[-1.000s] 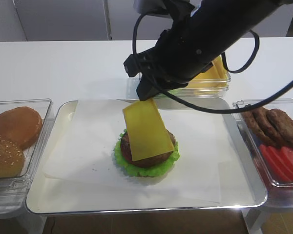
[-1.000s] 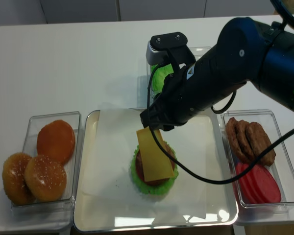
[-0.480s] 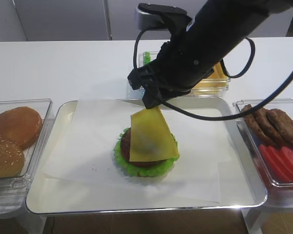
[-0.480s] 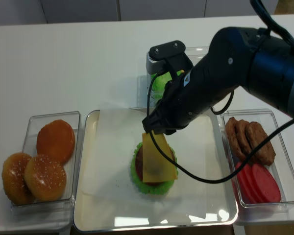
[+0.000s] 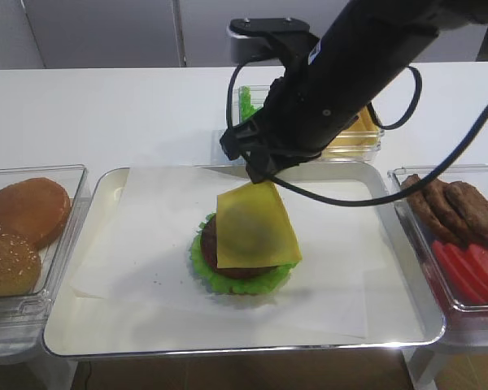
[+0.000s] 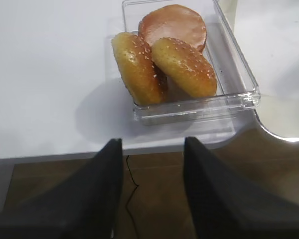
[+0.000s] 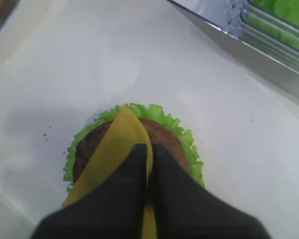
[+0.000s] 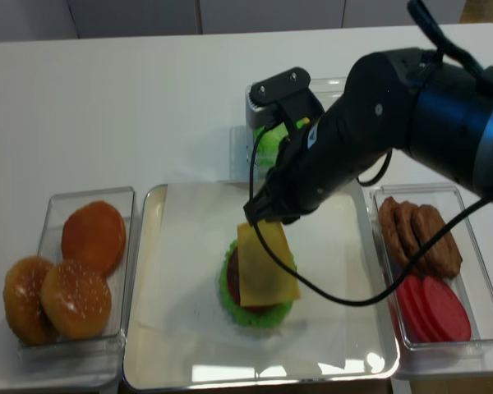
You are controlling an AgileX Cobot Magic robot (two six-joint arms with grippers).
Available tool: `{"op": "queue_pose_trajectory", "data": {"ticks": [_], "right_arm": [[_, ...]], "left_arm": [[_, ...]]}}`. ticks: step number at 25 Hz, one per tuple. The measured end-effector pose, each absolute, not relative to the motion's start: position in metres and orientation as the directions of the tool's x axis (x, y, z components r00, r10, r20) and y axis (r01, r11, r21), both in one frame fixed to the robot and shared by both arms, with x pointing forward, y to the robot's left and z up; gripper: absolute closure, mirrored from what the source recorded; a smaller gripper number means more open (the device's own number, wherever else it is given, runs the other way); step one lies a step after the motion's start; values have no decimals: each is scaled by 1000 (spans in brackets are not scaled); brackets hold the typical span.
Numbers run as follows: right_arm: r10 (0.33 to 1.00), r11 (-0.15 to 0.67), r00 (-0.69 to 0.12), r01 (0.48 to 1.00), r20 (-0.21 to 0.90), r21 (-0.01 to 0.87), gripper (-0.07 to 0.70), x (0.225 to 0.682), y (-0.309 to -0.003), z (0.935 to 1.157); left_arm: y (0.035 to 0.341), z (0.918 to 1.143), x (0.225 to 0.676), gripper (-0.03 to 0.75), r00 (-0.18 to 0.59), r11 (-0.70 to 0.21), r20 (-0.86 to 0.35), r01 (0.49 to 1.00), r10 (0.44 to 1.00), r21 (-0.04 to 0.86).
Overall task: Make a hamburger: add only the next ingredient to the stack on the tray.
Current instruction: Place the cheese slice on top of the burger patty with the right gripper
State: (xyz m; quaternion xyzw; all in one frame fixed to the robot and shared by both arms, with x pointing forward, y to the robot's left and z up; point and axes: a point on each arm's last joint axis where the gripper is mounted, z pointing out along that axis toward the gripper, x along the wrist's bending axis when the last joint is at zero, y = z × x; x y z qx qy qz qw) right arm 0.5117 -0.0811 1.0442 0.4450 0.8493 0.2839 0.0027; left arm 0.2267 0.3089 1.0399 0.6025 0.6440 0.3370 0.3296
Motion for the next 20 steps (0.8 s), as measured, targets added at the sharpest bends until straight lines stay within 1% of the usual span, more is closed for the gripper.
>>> {"op": "queue_pose_trajectory", "data": {"ticks": [5, 15, 18, 20], "right_arm": [[761, 454, -601, 763, 244, 460, 593, 515, -79, 1034], [783, 458, -588, 766, 203, 451, 591, 518, -82, 1031], [798, 436, -563, 786, 216, 439, 555, 518, -82, 1030], [800, 432, -558, 789, 218, 436, 485, 518, -82, 1030]], "left_arm": [[309, 1040, 227, 413, -57, 47, -18, 554, 998, 831], [309, 1040, 227, 413, -57, 47, -18, 554, 998, 831], [309, 1040, 227, 413, -57, 47, -18, 554, 998, 831], [309, 1040, 227, 413, -57, 47, -18, 554, 998, 831]]}}
